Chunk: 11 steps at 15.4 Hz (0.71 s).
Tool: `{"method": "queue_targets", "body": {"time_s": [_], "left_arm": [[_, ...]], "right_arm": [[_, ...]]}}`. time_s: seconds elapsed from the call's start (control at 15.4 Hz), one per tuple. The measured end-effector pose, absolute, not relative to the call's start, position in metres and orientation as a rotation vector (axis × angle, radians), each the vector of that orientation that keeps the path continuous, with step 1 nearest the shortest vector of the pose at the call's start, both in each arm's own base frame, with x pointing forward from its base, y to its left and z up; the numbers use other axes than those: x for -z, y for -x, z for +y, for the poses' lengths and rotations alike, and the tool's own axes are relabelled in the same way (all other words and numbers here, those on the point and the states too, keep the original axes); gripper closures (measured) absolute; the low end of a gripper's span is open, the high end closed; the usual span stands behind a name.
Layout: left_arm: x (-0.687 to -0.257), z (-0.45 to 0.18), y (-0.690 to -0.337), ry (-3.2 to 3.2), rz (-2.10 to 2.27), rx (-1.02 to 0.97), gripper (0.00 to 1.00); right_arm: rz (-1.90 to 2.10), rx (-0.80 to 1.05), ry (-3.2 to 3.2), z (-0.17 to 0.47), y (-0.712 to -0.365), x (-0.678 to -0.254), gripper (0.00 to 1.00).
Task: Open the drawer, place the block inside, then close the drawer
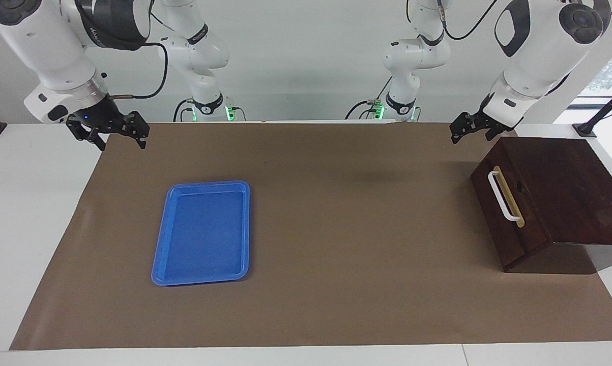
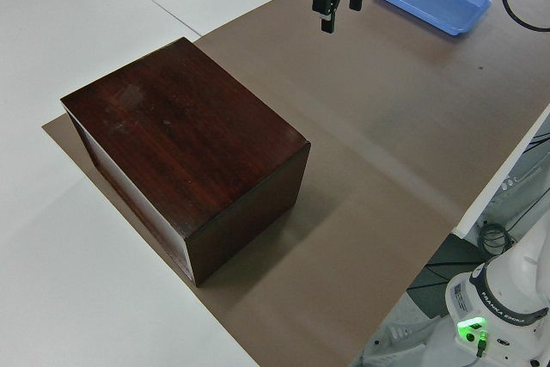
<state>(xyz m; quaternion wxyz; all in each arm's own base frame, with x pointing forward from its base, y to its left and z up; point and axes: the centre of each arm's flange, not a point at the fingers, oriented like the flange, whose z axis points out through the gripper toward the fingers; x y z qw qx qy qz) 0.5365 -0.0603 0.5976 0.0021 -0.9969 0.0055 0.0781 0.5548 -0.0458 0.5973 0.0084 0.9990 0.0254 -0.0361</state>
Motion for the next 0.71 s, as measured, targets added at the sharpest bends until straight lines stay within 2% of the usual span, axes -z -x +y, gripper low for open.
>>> {"method": "queue_targets", "body": {"time_s": [0.71], "left_arm": [[-0.601,-0.051,-0.537,3.169,0.107,-0.242,0.00]], "right_arm": [[0.081,0.111,-3.122,-0.045,-0.555,-0.598,0.00]]}}
